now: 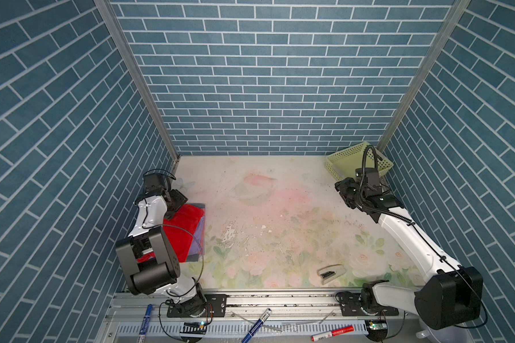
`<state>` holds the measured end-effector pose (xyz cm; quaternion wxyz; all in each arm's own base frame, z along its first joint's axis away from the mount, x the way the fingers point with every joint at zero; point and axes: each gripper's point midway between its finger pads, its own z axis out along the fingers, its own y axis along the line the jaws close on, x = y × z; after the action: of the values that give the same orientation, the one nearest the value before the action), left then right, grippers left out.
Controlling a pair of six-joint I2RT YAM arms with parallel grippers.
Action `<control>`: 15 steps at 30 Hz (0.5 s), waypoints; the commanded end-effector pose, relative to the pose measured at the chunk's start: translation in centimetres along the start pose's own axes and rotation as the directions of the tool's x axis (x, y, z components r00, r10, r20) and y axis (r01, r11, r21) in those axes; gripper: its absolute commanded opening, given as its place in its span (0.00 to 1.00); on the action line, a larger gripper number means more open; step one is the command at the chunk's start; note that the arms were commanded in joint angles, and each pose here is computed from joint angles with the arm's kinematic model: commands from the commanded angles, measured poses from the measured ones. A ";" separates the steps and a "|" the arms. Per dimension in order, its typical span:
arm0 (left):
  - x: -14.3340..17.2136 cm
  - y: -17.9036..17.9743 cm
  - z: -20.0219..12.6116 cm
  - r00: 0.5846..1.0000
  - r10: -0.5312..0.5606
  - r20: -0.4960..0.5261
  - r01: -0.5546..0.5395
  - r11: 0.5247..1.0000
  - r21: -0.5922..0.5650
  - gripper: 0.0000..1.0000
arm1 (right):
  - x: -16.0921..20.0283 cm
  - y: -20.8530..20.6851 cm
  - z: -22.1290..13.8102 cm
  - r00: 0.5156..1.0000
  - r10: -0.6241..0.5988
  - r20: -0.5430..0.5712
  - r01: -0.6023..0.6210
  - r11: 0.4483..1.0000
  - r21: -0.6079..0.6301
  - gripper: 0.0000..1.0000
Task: Fold and stack t-shirts
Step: Place the T-shirt on the T-shirt.
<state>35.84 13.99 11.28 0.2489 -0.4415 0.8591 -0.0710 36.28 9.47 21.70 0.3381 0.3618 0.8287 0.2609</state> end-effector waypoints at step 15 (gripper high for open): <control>-4.4 0.7 -4.1 0.982 -0.058 0.180 0.032 0.989 0.144 0.69 | -0.3 -2.5 -0.9 0.998 0.042 0.053 -0.046 0.996 0.077 0.55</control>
<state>35.29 17.91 12.67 0.3112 -0.4846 0.8131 -0.0846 35.09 8.14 22.16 0.3493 0.3812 0.8209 0.2423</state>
